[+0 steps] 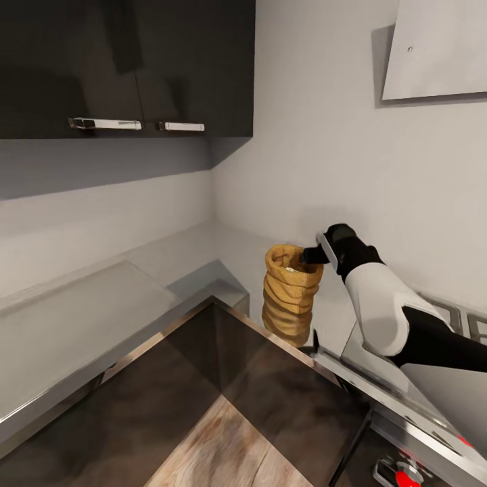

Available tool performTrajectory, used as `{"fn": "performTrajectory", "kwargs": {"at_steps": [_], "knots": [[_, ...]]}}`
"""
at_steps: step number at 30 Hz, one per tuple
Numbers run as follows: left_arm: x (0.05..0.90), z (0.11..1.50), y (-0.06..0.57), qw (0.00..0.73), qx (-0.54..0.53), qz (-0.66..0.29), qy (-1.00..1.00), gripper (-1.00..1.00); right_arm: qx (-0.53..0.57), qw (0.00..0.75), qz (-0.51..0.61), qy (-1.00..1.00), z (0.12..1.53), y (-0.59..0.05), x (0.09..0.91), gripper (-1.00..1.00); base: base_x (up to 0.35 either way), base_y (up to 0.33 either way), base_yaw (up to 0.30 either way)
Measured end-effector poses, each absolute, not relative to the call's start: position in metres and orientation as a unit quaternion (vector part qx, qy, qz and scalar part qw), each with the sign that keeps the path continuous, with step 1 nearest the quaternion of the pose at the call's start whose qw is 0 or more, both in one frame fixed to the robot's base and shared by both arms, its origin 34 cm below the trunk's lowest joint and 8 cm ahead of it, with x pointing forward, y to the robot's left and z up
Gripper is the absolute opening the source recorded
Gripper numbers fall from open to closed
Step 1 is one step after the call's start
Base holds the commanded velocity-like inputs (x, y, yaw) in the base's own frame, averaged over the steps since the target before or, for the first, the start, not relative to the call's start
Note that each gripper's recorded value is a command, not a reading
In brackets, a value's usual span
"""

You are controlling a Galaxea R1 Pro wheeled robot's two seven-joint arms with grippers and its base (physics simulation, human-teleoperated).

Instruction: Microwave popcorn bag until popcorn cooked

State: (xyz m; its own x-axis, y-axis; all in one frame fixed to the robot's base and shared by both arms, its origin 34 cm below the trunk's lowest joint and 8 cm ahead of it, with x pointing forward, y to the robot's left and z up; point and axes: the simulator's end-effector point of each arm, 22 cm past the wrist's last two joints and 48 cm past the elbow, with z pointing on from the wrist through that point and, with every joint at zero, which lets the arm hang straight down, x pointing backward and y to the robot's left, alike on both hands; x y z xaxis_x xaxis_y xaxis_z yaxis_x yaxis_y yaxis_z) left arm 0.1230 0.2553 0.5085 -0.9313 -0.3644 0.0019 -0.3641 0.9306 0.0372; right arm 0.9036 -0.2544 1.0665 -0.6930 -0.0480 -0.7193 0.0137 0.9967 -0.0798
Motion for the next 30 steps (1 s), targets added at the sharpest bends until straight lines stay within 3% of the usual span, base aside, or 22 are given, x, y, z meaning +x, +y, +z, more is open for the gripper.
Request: {"fn": "performTrajectory", "kwargs": {"at_steps": [16,17,30], "knots": [[0.123,0.509,0.255,0.004,0.185,-0.018,-0.982,1.0,0.015,0.381,-0.029,0.924,1.038,-0.272,0.894,1.0,0.0,0.0,0.0],[0.123,0.509,0.255,0.004,0.185,-0.018,-0.982,1.0,0.016,0.381,-0.029,0.924,1.038,-0.273,0.894,-1.0,0.0,0.0,0.0],[0.123,0.509,0.254,0.004,0.185,-0.018,-0.982,1.0,0.013,0.377,-0.041,0.925,1.036,-0.279,0.892,-1.0,0.0,0.0,0.0]]}}
